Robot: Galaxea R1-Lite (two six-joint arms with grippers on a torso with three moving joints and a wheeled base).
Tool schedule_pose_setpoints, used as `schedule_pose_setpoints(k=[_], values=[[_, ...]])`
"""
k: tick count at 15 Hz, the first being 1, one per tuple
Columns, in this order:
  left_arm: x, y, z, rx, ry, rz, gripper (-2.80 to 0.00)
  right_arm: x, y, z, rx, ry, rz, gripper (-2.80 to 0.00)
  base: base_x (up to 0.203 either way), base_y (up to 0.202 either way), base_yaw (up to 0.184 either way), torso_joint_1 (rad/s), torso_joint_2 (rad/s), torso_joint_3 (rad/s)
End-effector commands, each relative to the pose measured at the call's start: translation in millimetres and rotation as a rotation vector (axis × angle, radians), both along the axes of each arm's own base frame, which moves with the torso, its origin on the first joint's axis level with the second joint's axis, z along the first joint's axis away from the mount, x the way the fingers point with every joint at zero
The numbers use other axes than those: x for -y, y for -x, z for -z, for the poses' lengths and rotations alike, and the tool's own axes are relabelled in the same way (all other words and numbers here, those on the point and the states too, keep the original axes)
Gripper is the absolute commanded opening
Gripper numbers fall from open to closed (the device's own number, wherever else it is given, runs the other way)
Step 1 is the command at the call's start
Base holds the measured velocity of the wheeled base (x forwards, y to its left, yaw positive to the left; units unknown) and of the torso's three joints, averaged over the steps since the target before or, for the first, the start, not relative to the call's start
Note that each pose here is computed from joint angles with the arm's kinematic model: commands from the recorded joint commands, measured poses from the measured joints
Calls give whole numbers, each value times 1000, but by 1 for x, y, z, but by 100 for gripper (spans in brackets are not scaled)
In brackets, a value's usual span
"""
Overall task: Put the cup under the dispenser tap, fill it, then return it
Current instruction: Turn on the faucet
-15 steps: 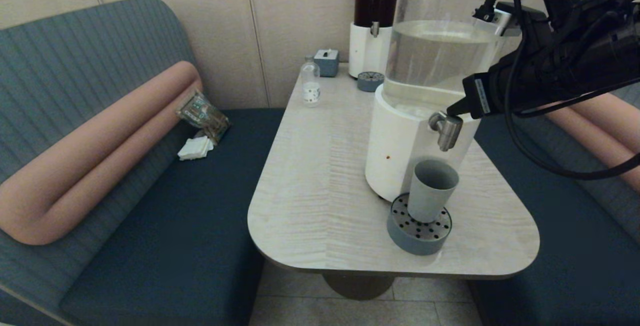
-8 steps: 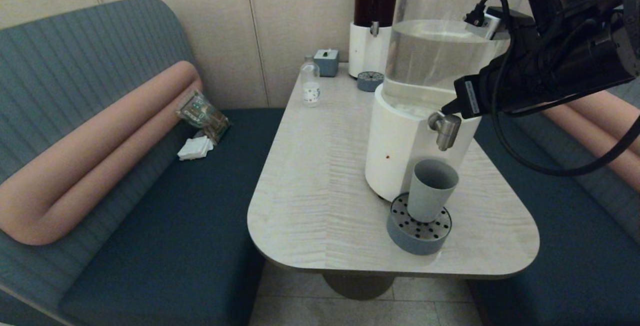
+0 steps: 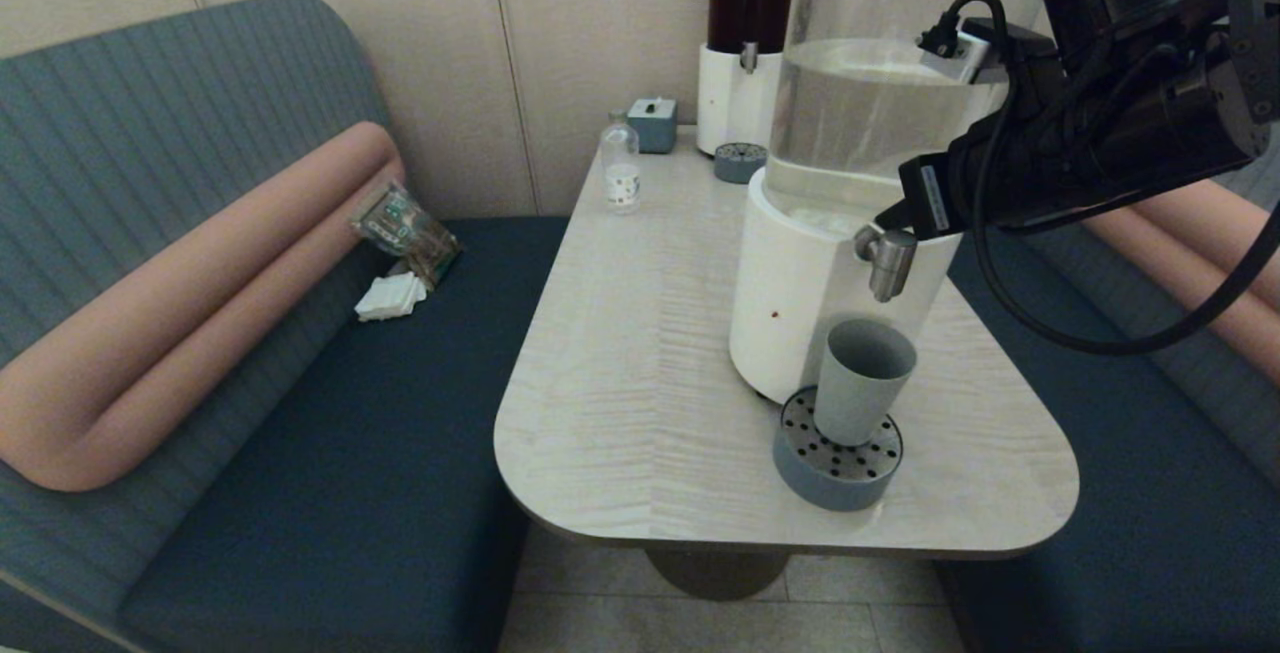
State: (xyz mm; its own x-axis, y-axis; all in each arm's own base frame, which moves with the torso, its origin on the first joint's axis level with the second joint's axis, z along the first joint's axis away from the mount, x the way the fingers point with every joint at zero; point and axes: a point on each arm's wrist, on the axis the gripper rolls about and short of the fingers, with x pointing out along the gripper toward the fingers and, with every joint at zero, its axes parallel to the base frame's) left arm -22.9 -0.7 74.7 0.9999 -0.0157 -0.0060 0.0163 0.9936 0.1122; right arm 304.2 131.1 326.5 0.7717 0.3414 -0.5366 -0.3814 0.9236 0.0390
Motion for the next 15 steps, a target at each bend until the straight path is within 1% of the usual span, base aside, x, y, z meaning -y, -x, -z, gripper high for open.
schedule_pose_setpoints(k=[1,4,15], values=[[0,0,0,-2,-1,1,-280,-2,3,-2,10,1,-16,-280,0,0,0,0,0,0],[0,0,0,-2,-1,0,-280,-2,4,-3,34,33,-41,-280,0,0,0,0,0,0],[0,0,0,-2,-1,0,-280,-4,4,-2,31,38,-48,-280,0,0,0,0,0,0]])
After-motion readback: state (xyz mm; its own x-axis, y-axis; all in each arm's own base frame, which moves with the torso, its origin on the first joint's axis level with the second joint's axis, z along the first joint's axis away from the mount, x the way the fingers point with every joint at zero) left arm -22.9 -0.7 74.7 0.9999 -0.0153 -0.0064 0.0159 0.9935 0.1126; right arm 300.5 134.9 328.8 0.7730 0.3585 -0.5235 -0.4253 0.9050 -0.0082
